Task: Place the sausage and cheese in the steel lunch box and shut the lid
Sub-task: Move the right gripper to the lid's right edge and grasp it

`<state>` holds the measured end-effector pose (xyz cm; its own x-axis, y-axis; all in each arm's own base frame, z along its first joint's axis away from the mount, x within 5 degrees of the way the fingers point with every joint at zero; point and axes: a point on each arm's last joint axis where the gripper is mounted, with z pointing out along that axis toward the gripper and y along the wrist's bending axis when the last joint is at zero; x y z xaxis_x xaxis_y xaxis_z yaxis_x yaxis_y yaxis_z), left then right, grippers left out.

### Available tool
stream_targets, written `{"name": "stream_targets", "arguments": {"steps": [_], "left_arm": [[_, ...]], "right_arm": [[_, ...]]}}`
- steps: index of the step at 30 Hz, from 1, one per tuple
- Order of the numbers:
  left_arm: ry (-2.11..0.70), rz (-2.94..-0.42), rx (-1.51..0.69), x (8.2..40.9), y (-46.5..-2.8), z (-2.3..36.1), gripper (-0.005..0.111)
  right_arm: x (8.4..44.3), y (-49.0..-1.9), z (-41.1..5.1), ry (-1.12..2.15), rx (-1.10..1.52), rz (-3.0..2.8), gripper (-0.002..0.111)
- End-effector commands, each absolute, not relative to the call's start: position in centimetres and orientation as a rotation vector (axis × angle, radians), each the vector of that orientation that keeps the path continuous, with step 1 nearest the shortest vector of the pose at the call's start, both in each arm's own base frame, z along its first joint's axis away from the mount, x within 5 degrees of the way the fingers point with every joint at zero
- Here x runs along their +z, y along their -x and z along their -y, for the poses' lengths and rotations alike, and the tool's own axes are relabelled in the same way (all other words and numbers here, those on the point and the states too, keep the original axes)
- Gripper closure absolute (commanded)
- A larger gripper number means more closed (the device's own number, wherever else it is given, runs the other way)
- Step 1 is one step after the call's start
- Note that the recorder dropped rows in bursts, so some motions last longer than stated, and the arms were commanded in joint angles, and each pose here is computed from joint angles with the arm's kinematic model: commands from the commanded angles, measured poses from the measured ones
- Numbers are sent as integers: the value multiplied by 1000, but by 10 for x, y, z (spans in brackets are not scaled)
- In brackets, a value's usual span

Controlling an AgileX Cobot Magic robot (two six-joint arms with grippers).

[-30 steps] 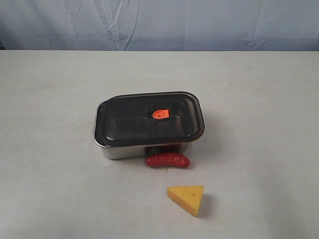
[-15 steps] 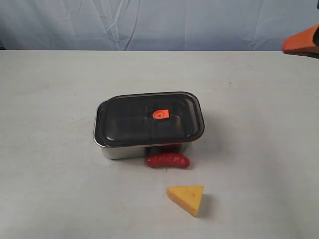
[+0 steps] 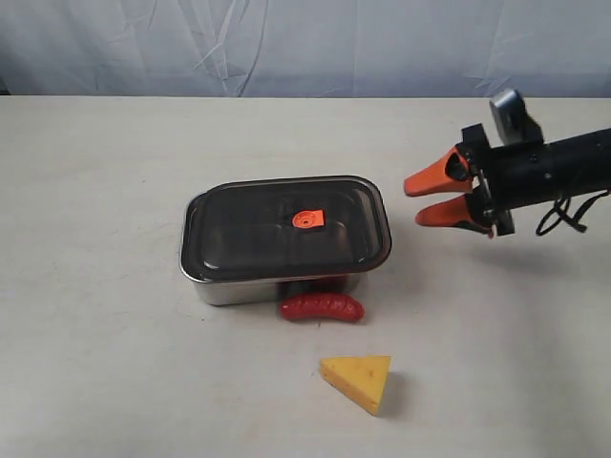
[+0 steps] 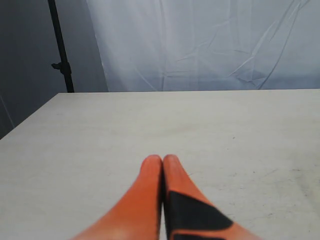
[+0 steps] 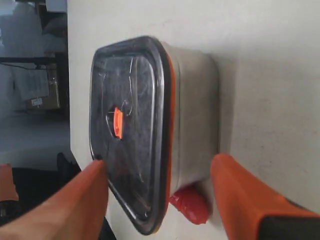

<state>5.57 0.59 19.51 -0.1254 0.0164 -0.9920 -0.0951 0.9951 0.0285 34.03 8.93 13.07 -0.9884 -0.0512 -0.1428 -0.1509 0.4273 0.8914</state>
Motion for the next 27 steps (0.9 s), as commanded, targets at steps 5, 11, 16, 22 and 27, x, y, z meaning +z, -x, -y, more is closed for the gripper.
{"name": "stream_targets", "arguments": {"steps": [5, 11, 16, 22, 27], "left_arm": [[57, -1687, 94, 195, -56, -6, 107], [57, -1687, 94, 195, -56, -6, 107], [57, -1687, 94, 195, -56, -6, 107], [57, -1687, 94, 195, -56, -6, 107], [57, -1687, 94, 195, -56, -6, 107]], "right_arm": [[109, -334, -121, 305, 1703, -2569, 49], [109, -334, -123, 315, 1707, -2560, 51], [109, -333, -124, 320, 1708, -2561, 74], [109, -333, -124, 320, 1708, -2561, 77], [109, -333, -125, 323, 1709, -2561, 60]]}}
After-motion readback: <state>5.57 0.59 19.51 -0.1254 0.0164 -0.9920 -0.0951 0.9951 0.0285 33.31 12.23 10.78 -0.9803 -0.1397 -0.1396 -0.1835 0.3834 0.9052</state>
